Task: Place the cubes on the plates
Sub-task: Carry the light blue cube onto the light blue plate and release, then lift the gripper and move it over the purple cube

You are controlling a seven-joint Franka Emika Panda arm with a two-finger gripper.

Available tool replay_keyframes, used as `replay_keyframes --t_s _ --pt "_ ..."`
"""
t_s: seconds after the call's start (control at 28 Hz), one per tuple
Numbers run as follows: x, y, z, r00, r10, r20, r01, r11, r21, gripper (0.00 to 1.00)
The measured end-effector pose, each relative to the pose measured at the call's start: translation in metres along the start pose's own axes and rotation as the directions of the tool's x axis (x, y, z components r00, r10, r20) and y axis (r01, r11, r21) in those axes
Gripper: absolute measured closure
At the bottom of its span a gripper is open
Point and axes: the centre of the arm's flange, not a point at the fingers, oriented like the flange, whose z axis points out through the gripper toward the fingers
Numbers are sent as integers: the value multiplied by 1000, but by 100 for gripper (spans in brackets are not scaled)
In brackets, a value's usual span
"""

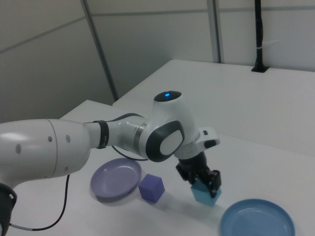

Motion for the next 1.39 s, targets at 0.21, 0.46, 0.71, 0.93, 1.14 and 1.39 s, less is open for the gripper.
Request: replay_keyframes --t_s 0.21,0.46,0.71,0.93,1.14,1.39 --pt "-17 93 -1 995 97 -9 -97 995 -20 40" --pt "-36 172 49 981 193 -36 -194 981 -30 40" --pt "-35 178 55 981 188 -53 -188 982 7 40" --pt "-30 175 49 982 171 -75 -169 985 36 22" --pt "-25 167 45 984 159 -83 -156 987 42 0" --pt "-20 128 10 991 135 -20 -131 984 123 0"
